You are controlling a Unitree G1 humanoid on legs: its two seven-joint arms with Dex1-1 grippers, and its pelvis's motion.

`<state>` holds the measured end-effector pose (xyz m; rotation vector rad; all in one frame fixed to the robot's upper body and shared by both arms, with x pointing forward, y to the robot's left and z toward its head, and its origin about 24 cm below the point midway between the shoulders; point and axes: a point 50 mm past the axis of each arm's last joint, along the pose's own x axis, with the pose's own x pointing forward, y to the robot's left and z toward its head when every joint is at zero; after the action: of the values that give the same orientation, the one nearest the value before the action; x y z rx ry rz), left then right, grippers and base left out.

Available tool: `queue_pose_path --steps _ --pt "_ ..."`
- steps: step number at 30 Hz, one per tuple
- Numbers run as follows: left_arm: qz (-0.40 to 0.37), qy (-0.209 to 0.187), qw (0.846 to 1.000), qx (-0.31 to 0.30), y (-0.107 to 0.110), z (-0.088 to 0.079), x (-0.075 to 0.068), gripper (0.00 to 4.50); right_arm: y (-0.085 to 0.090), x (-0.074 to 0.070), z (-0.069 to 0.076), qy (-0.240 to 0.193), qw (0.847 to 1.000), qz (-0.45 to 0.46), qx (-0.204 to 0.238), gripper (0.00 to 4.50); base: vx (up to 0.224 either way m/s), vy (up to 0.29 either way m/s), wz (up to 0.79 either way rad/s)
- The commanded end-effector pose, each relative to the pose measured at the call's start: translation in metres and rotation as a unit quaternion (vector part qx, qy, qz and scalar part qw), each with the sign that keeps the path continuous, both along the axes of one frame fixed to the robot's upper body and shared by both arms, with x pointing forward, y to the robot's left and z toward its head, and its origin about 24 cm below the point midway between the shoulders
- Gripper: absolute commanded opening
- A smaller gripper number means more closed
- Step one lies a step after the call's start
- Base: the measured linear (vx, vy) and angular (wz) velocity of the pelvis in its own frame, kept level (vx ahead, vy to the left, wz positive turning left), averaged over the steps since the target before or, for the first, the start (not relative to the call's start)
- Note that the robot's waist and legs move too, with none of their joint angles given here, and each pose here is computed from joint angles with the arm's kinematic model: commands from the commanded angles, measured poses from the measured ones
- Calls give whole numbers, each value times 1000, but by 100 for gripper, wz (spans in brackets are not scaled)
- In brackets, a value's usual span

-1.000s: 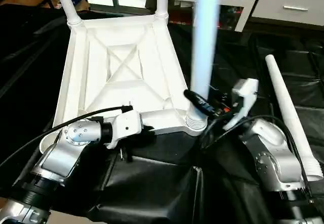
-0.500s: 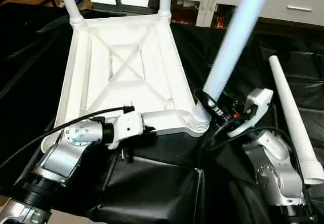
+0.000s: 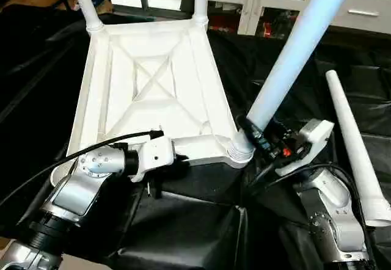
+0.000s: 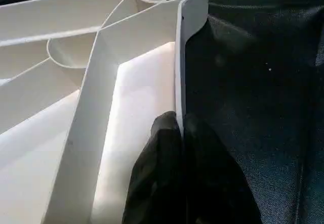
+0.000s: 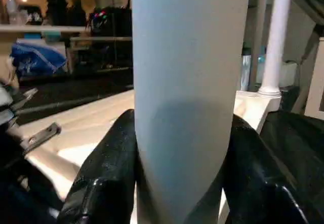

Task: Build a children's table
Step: Insert table leg to table base

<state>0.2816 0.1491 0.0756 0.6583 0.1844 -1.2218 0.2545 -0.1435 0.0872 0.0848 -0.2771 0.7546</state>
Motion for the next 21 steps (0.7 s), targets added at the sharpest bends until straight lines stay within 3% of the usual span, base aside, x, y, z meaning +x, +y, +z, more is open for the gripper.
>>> queue_pose_path --steps 1,7,13,18,21 --pt "41 16 999 17 10 -13 1 0 6 -19 -60 144 987 35 -64 180 0 0 0" --pt "42 17 999 18 11 -14 1 0 10 -27 -68 155 982 64 -86 180 0 0 0" --pt "41 18 999 19 11 -14 1 0 13 -29 -75 195 973 82 -88 180 0 0 0" --pt "39 17 999 17 8 -14 3 0 18 -18 -80 246 957 108 -112 180 0 0 0" --pt "38 17 999 15 6 -14 2 0 19 -9 -76 260 954 109 -101 180 0 0 0"
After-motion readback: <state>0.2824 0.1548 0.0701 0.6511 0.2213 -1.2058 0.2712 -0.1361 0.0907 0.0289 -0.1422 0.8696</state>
